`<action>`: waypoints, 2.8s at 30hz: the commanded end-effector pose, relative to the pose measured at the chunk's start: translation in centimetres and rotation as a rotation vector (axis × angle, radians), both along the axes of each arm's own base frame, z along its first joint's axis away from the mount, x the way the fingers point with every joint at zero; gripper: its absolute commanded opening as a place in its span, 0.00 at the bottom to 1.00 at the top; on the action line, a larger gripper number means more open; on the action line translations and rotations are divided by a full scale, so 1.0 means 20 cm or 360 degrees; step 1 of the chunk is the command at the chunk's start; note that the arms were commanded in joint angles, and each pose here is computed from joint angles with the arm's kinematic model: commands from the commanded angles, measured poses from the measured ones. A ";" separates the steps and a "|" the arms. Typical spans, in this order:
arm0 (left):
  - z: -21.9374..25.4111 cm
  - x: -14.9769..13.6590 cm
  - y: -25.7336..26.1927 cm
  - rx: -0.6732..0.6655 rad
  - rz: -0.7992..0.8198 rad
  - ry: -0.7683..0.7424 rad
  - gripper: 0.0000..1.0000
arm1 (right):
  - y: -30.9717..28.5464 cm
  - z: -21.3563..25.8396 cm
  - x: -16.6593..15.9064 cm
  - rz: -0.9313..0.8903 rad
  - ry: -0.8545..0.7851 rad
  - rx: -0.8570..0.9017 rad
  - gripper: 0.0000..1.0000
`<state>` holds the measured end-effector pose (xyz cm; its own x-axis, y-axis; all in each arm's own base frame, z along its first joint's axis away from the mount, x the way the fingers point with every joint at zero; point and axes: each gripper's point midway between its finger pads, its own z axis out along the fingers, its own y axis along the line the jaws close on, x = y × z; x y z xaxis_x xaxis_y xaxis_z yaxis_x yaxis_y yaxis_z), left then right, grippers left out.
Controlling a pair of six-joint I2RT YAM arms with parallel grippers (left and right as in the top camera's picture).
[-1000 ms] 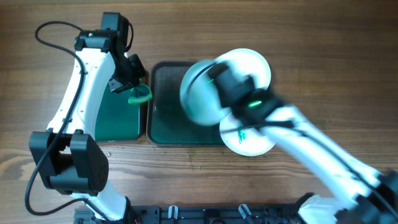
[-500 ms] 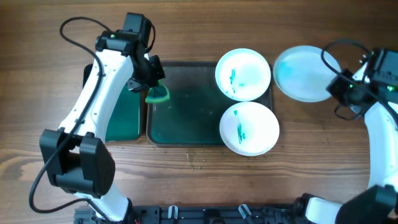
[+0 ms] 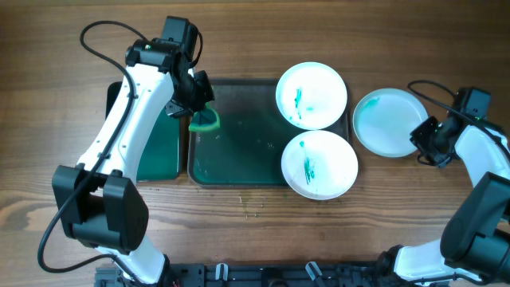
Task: Clean dirty plates on tray and stack at the side
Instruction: 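Lift the cleaned plate with the right gripper and place it right of tray, then reach the right gripper to the lower-right plate and grasp its rim, then scrub the second plate with the sponge in the left gripper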
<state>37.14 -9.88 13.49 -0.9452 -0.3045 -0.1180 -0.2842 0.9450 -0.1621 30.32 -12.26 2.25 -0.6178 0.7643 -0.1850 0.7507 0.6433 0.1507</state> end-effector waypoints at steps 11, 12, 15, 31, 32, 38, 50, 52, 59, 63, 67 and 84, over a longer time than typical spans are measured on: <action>0.03 0.01 -0.02 -0.0027 -0.0032 -0.0025 0.04 | 0.62 0.21 -0.20 0.0821 0.0088 0.0566 0.35; 0.03 0.01 -0.02 -0.0027 -0.0032 -0.0025 0.04 | 0.64 0.19 -0.22 0.0871 0.0128 0.0524 0.35; 0.03 0.01 -0.02 -0.0027 -0.0032 -0.0025 0.04 | 0.73 0.13 -0.24 0.0998 0.0169 0.0481 0.35; 0.03 0.00 -0.02 -0.0025 -0.0031 -0.0019 0.04 | 1.15 0.07 -0.28 0.1305 0.0127 0.0435 0.04; 0.03 0.00 -0.02 -0.0025 -0.0031 -0.0019 0.04 | 1.22 0.09 -0.26 0.1285 0.0083 0.0440 0.04; 0.03 0.00 -0.02 -0.0023 -0.0030 -0.0010 0.04 | 1.53 0.12 -0.03 0.0960 -0.0263 0.0320 0.04; 0.02 -0.01 -0.02 -0.0023 -0.0030 -0.0007 0.04 | 1.74 -0.09 -0.04 0.1198 -0.0244 0.0303 0.16; 0.02 -0.01 -0.02 -0.0023 -0.0031 -0.0007 0.04 | 1.74 -0.08 -0.04 0.1313 -0.0243 0.0290 0.23; 0.02 -0.02 -0.04 -0.0022 -0.0050 -0.0004 0.04 | 1.72 -0.05 0.08 0.1457 -0.0355 0.0341 0.27; 0.00 -0.04 -0.09 -0.0020 -0.0098 0.0004 0.04 | 1.76 -0.12 0.10 0.1482 -0.0373 0.0379 0.23; -0.05 -0.05 -0.12 -0.0018 -0.0124 0.0014 0.04 | 1.76 -0.13 0.10 0.1439 -0.0354 0.0392 0.04; -0.67 -0.28 -0.32 -0.0056 -0.0523 0.0133 0.04 | 1.77 -0.13 0.10 0.1447 -0.0349 0.0402 0.04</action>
